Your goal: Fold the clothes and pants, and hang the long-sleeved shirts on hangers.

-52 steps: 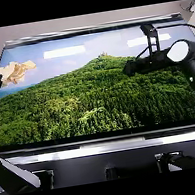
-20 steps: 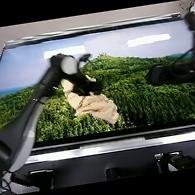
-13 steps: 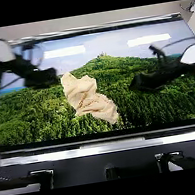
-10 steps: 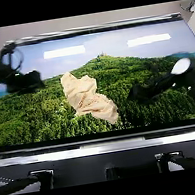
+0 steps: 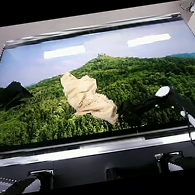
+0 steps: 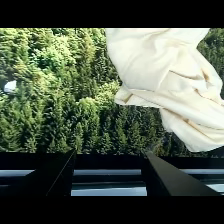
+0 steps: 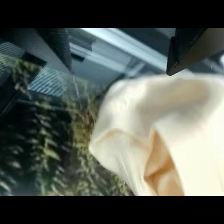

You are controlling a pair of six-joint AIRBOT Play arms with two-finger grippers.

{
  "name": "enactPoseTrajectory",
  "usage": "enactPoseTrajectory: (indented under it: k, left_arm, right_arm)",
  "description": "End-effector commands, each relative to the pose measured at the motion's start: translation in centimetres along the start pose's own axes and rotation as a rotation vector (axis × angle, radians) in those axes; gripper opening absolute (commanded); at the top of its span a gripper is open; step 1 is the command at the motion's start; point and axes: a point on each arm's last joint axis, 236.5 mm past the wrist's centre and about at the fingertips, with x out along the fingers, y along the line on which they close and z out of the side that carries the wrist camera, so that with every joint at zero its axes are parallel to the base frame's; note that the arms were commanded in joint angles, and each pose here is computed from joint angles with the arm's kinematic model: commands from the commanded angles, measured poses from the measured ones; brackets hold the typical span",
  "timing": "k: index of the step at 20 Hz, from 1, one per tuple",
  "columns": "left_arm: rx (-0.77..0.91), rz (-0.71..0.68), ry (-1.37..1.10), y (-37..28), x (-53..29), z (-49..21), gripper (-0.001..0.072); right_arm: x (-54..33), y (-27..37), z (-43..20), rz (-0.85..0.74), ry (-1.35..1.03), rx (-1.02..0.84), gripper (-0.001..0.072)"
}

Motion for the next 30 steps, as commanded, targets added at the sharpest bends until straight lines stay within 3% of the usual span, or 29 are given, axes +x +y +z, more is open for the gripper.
enactPoseTrajectory:
  k: [1, 5, 7, 9, 15, 17, 19, 20, 24, 30]
  left_arm:
    - [-0.004, -0.045, -0.001, -0.7, -0.1, -0.2, 0.0462]
    - [-0.003, -0.048, -0.001, -0.7, -0.1, -0.2, 0.0462]
    - [-0.003, -0.049, -0.003, -0.8, -0.1, -0.2, 0.0462]
    - [-0.004, -0.05, -0.007, -0.8, -0.1, -0.1, 0.0462]
    - [-0.005, -0.049, -0.006, -0.7, 0.0, 0.0, 0.0462]
    - [-0.005, -0.049, -0.006, -0.7, 0.0, 0.0, 0.0462]
    - [0.0, -0.049, -0.005, -0.7, 0.0, 0.0, 0.0462]
    - [0.01, -0.048, -0.006, -0.7, 0.0, 0.0, 0.0461]
    - [0.058, 0.049, -0.026, 1.6, 0.0, 0.5, 0.0443]
    - [0.085, 0.039, -0.155, 1.7, 3.1, 5.0, 0.0442]
  right_arm:
    - [1.5, -0.3, 1.0, -0.051, -0.077, 0.074, 0.066]
    - [1.4, -0.4, 2.8, -0.052, -0.158, 0.112, 0.065]
    - [1.8, -0.4, 3.1, -0.037, -0.16, 0.155, 0.0545]
    - [2.4, -0.5, 2.9, -0.025, -0.136, 0.19, 0.052]
    - [4.5, 1.2, 1.4, -0.018, -0.111, 0.152, 0.0517]
    - [4.7, 1.3, 1.9, -0.023, -0.142, 0.166, 0.0393]
    - [4.6, 1.3, 2.5, -0.018, -0.167, 0.176, 0.0098]
    - [4.5, 1.4, 2.5, -0.016, -0.168, 0.176, 0.0033]
    - [3.4, 2.7, 2.1, 0.008, -0.177, 0.141, 0.0033]
    - [0.0, 3.5, 0.5, -0.033, -0.214, 0.099, 0.0032]
